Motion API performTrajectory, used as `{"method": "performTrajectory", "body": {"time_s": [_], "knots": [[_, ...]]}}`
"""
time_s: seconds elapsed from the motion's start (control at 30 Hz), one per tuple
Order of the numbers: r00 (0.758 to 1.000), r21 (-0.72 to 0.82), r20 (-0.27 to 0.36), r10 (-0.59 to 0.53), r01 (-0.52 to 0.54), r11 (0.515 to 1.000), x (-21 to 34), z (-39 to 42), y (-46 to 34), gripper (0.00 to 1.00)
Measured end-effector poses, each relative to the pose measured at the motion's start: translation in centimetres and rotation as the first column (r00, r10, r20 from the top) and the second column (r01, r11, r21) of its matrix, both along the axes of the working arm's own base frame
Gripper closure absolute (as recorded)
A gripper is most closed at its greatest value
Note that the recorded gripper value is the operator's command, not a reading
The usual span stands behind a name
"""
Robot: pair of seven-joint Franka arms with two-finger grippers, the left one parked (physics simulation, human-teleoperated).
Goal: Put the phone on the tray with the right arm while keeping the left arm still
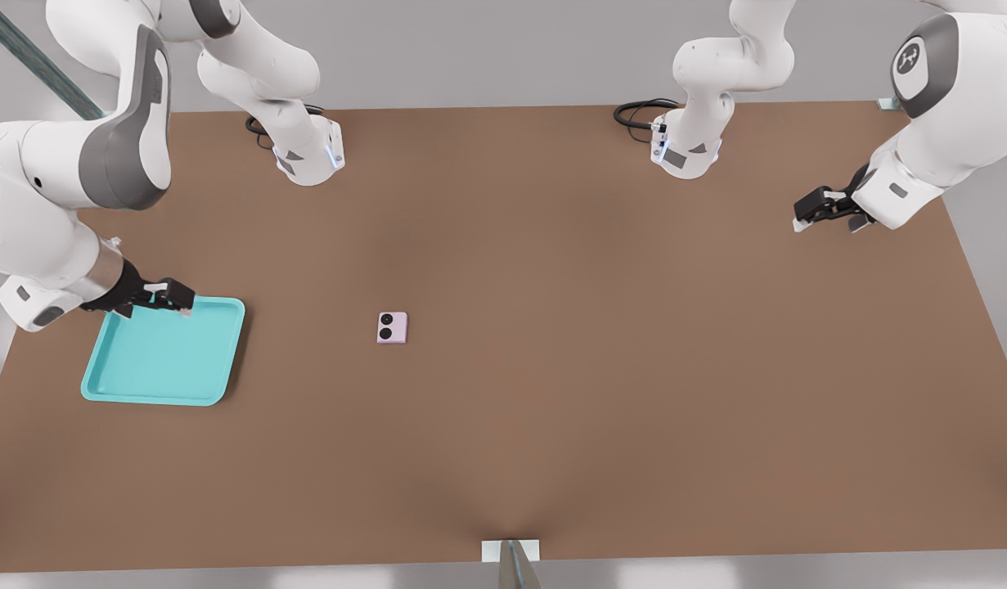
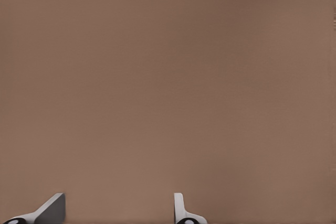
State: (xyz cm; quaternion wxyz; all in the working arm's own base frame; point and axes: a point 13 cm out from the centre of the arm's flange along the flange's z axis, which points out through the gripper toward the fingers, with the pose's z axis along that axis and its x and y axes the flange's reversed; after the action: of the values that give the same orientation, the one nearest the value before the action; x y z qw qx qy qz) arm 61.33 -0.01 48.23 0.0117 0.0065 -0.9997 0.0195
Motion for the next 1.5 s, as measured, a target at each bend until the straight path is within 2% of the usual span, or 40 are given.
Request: {"method": "performTrajectory", "body": {"time_s": [0.07,0.13,0.33,0.43,0.53,0.77,1.2,1.5], "knots": [[1.0,0.014,0.003,-0.004,0.004,1.0,0.2,-0.2,0.2,0.0],[1.0,0.028,-0.019,-0.004,0.005,1.0,0.9,-2.1,0.7,0.0],[0.987,0.039,-0.121,0.108,-0.104,0.994,4.4,-16.6,10.3,0.0],[0.979,0.033,-0.147,0.141,-0.138,0.99,2.6,-21.2,15.1,0.0],[0.975,0.034,-0.165,0.148,-0.144,0.989,-1.5,-24.6,18.7,0.0],[0.99,0.05,-0.123,0.077,-0.071,0.996,-3.2,-28.5,25.4,0.0],[0.979,0.011,-0.161,-0.127,0.13,0.991,-8.0,-36.3,25.3,0.0],[0.975,0.009,-0.163,-0.149,0.153,0.988,-9.8,-38.7,26.1,0.0]]}}
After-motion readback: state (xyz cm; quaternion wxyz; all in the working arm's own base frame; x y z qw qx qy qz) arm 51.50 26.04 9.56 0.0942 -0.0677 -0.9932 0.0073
